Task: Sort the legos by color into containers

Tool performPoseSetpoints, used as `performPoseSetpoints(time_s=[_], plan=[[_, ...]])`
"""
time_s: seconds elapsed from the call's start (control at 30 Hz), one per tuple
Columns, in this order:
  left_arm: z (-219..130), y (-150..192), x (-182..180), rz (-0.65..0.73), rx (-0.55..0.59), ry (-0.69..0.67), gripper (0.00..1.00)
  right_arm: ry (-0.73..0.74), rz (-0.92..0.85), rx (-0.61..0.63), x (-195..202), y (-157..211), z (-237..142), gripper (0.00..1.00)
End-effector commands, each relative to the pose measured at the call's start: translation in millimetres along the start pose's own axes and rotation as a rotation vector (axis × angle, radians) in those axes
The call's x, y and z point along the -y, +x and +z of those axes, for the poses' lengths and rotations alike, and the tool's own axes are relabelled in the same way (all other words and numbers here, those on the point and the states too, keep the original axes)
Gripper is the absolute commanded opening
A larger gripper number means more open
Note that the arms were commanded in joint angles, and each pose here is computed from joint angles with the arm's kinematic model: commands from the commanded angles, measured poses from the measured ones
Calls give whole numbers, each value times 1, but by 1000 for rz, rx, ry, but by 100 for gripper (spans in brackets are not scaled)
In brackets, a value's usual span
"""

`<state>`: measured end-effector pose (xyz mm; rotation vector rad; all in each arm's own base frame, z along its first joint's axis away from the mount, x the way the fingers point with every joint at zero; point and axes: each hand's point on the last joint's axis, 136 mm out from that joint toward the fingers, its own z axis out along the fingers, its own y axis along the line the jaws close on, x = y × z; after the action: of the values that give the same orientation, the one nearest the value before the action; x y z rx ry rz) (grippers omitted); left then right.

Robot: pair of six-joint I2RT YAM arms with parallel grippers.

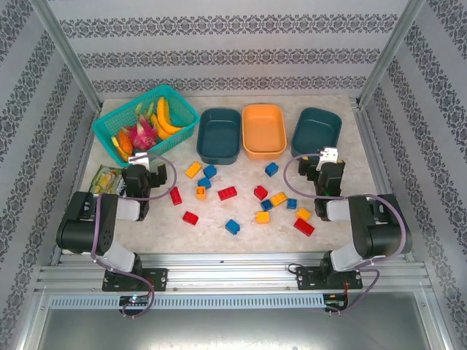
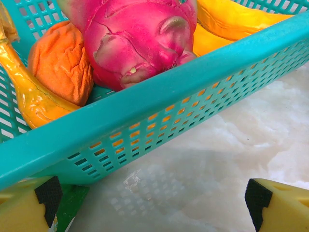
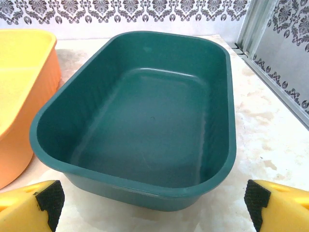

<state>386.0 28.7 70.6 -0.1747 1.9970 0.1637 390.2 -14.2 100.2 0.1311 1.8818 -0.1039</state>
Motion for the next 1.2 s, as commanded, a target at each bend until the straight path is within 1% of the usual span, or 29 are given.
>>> performPoseSetpoints(time_s=[0.0,0.6,0.67,0.7,0.73,0.8,0.83,0.9,1.0,1.07,1.17], plan=[[0,-16,-1,1,58,-12,100,-24,-1,23,-4,-8,2,98],[-1,-17,-1,1,65,-9,100,-25,0,24,-4,-8,2,98],[-9,-26,2,14,79,12,100,-32,7,53,-5,-14,-1,98],[-16,-36,1,29,85,-8,100,-43,-6,61,-7,-20,-6,98],[-27,-48,2,51,93,-37,100,-27,-28,62,-8,-28,-13,98],[-52,-75,5,44,159,-67,100,10,-72,85,-13,-55,-35,98],[-68,-89,4,27,189,-87,100,14,-69,129,-17,-76,-48,98],[-93,-108,7,-11,212,-105,100,11,-98,202,-28,-117,-74,98],[-131,-135,14,-58,264,-92,100,-1,-68,256,-40,-181,-118,98],[-152,-150,21,-103,286,-53,100,-41,-34,261,-51,-218,-148,98],[-167,-156,33,-138,276,16,100,-99,36,227,-63,-246,-176,98]])
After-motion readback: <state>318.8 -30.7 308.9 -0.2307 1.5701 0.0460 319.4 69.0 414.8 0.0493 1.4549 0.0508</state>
